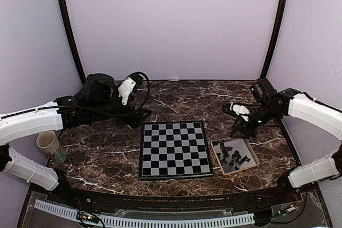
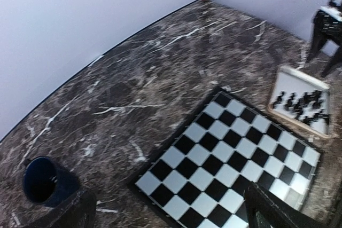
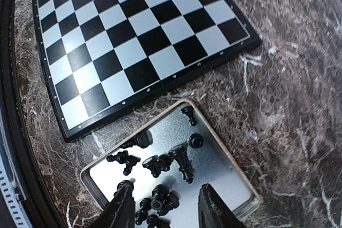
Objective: Set up the chess pieces on the board
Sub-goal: Pick up the rook from the storage box.
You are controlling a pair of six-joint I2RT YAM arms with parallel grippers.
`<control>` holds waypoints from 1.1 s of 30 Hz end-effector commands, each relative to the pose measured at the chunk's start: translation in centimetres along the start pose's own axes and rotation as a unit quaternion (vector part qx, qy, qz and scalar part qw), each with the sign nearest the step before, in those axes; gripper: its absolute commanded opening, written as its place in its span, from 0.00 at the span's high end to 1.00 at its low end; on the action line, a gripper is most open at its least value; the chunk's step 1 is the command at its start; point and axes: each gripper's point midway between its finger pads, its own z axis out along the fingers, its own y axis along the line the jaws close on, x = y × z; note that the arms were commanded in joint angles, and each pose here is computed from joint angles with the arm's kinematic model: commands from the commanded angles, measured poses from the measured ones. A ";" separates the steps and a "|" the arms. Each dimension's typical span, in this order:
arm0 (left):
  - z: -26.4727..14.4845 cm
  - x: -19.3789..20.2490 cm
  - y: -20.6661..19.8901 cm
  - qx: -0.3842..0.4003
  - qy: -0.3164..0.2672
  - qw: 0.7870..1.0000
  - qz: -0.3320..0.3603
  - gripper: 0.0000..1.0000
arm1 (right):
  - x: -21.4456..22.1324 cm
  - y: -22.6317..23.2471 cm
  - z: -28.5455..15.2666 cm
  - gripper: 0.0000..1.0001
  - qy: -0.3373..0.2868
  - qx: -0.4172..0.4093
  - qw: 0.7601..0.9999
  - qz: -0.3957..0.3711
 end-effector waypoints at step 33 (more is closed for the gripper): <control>5.2 5.6 -0.5 -0.021 0.088 0.996 -0.026 0.32 | 2.6 -3.5 9.3 0.74 0.132 -0.025 0.987 0.084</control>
